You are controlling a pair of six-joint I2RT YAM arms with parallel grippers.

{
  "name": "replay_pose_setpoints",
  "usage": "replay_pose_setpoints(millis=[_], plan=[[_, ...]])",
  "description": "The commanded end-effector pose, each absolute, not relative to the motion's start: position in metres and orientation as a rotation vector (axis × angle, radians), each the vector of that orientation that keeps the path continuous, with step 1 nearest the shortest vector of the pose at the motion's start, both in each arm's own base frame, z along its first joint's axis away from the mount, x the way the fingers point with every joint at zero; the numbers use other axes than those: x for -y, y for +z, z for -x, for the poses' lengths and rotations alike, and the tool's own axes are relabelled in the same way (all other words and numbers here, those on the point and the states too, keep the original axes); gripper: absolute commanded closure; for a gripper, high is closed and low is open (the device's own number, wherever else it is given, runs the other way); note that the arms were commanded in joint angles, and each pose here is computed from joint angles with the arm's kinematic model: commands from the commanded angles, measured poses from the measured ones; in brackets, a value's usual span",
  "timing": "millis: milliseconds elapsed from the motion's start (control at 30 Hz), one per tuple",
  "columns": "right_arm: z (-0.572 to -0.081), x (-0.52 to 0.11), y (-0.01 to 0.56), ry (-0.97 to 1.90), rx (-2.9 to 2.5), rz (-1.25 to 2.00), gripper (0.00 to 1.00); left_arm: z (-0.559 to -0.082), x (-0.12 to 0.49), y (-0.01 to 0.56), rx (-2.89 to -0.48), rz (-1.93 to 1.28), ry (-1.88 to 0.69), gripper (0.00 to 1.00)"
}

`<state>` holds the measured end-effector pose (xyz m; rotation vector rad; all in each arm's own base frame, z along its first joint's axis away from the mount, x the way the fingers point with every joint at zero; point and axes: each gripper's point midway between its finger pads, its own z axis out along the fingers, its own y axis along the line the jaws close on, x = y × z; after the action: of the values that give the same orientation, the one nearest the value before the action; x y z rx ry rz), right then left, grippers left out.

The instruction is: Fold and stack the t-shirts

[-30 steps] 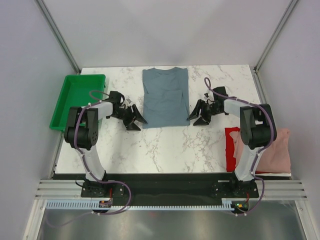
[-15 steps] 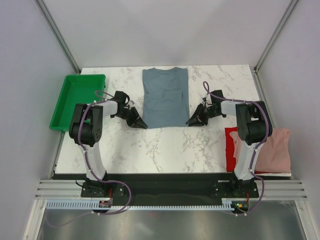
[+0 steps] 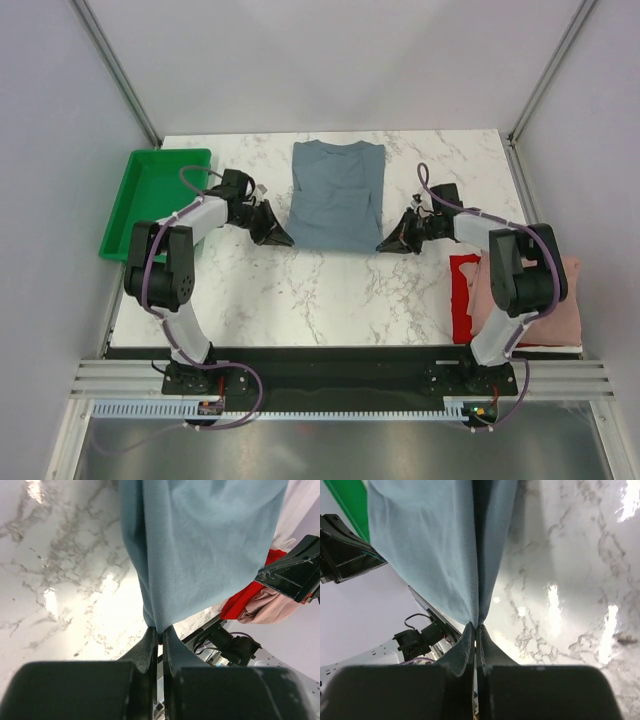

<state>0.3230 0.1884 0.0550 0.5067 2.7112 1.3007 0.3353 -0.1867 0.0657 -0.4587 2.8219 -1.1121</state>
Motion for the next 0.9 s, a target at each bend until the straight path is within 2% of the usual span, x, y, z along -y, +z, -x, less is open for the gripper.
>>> replay_pose_setpoints(millis=[0,267,467,633,867], plan=[[-0.317,-0.184,0.085,1.361,-2.636,-0.459,1.0,-0.337,0.187,0.105,-2.734,0.324,-1.116,0.98],[-0.292,-0.181,0.119,1.405,-2.583,-0.344,1.0,-0.329,0.19,0.145,-2.64,0.243,-1.128,0.98],[-0.296,-0.184,0.16,1.431,-2.49,-0.205,1.0,-0.325,0.192,0.172,-2.582,0.177,-1.103,0.98],[-0.303,-0.184,0.168,1.424,-2.464,-0.17,1.0,-0.327,0.188,0.169,-2.588,0.198,-1.064,0.98],[-0.345,-0.179,0.176,1.406,-2.383,-0.18,1.0,-0.376,0.197,0.178,-2.521,0.168,-1.067,0.98]])
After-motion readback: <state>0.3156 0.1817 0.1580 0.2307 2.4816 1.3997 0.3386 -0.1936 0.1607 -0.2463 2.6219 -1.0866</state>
